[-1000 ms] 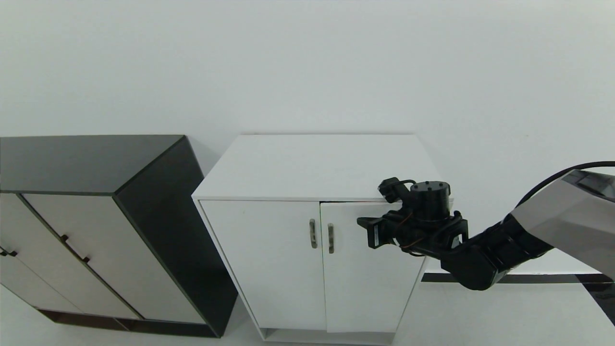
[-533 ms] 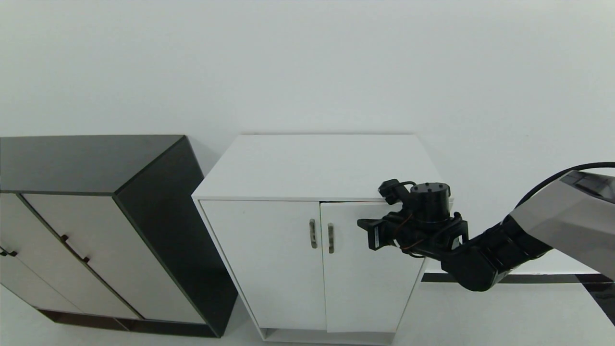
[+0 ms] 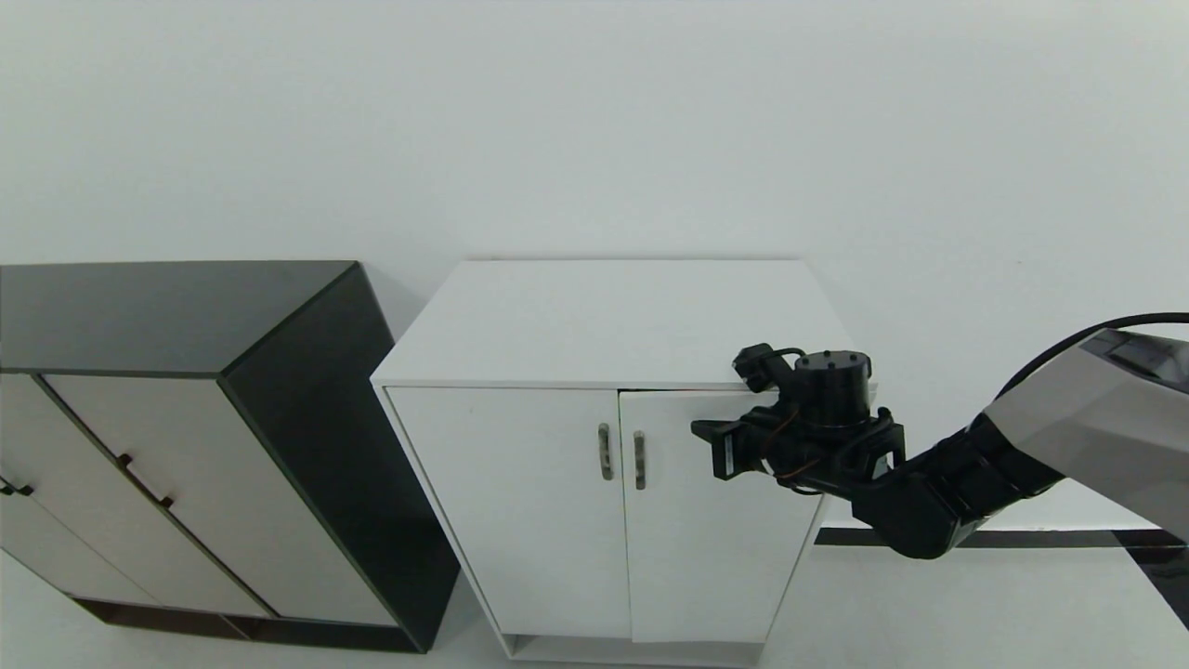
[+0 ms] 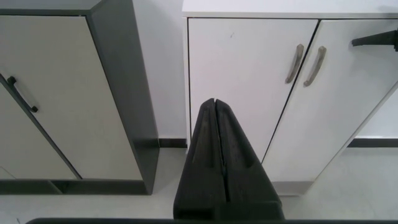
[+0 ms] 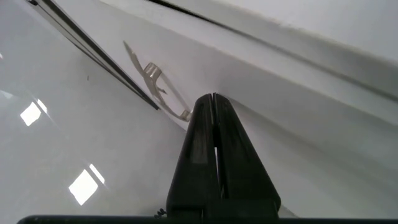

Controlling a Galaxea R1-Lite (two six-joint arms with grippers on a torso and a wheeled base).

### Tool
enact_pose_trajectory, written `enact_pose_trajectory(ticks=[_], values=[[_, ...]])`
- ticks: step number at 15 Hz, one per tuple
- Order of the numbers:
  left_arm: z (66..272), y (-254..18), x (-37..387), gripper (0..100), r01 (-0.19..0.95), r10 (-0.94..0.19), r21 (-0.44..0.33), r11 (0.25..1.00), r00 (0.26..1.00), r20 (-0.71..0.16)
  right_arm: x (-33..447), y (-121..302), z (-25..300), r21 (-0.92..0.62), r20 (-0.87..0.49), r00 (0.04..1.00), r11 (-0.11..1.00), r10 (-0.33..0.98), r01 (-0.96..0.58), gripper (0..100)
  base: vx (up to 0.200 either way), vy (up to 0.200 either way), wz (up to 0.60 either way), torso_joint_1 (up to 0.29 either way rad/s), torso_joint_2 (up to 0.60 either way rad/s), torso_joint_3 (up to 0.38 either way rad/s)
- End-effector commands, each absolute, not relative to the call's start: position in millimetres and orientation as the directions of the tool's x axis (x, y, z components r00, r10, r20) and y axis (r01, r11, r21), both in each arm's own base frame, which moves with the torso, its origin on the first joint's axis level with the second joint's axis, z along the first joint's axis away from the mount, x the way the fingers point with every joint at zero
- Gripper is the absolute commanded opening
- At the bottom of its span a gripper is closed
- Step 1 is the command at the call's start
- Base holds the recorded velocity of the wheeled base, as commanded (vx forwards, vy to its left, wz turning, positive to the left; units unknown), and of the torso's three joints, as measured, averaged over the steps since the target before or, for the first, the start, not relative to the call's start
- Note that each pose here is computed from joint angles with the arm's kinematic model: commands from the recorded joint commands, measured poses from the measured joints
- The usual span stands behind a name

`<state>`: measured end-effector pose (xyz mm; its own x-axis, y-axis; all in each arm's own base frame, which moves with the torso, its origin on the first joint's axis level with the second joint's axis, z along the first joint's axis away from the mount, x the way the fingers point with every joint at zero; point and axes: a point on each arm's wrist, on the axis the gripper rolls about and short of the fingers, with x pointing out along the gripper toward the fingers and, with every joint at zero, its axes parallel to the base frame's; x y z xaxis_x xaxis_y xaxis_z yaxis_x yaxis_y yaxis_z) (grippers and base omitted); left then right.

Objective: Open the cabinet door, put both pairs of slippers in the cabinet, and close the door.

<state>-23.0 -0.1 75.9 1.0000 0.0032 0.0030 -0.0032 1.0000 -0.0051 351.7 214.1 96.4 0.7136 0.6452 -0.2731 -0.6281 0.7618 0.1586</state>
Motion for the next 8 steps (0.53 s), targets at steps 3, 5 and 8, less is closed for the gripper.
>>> enact_pose_trajectory(ticks=[3, 5, 8], values=[[75.9, -0.1, -22.9, 0, -0.003, 0.003, -0.006, 1.0, 1.0, 0.002, 351.8, 215.1, 96.6, 0.158, -0.272, 0.713, 0.761, 0.646, -0.629, 0, 0.0, 0.0, 0.0, 0.0, 0.0, 0.0], [75.9, -0.1, -22.9, 0, -0.003, 0.003, -0.006, 1.0, 1.0, 0.002, 353.5, 214.6, 94.9, 0.159, -0.276, 0.714, 0.763, 0.643, -0.626, 0, 0.0, 0.0, 0.0, 0.0, 0.0, 0.0], [75.9, -0.1, -22.9, 0, -0.005, 0.005, -0.006, 1.0, 1.0, 0.002, 354.6, 213.1, 94.4, 0.159, -0.276, 0.717, 0.766, 0.64, -0.623, 0, 0.0, 0.0, 0.0, 0.0, 0.0, 0.0]])
